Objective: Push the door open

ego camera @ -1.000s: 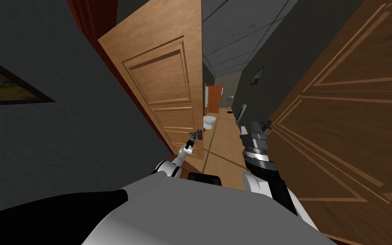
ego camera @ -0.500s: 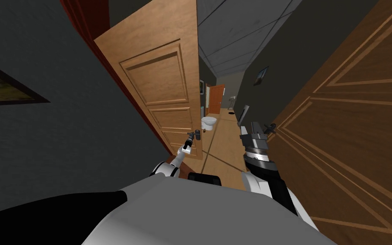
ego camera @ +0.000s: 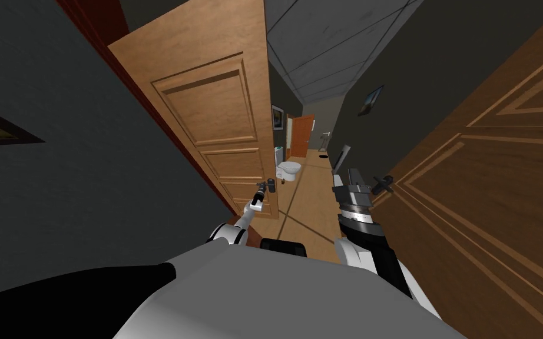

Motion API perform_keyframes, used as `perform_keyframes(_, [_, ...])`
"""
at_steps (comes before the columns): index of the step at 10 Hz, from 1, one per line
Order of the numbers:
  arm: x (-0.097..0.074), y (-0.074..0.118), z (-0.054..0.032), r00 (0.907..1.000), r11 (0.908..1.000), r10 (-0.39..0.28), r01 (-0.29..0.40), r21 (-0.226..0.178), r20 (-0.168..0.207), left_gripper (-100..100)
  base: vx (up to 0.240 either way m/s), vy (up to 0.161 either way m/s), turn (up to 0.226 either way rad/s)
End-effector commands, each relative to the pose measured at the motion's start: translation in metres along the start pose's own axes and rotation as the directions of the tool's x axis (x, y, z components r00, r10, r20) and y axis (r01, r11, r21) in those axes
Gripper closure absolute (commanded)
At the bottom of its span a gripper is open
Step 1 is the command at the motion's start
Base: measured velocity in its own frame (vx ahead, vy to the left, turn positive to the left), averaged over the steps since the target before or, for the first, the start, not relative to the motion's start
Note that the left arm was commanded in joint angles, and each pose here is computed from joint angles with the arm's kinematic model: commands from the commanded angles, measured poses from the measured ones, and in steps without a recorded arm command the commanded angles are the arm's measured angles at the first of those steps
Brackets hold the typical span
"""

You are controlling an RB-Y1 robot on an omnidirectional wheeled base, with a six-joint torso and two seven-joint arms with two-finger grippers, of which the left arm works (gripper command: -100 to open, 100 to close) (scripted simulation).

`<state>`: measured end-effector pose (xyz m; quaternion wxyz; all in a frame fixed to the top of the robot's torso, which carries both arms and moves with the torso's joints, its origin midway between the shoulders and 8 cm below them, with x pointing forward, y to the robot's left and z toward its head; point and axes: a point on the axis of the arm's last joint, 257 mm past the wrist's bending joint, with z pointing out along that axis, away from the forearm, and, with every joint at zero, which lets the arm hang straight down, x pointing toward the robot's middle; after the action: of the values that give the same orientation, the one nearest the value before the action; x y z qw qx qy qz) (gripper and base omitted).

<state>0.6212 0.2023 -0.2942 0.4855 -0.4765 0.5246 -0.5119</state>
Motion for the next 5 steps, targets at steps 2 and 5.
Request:
perform_keyframes(2, [-0.03, -0.001, -0.0006, 0.9985, 1.0, -0.001, 0.0, 0.004, 0.055, 100, 0.144, -0.162, 0.109])
perform_keyframes(5, [-0.049, -0.001, -0.0023, 0.9954, 1.0, -0.008, 0.008, 0.004, 0.095, 100, 0.144, -0.142, 0.087])
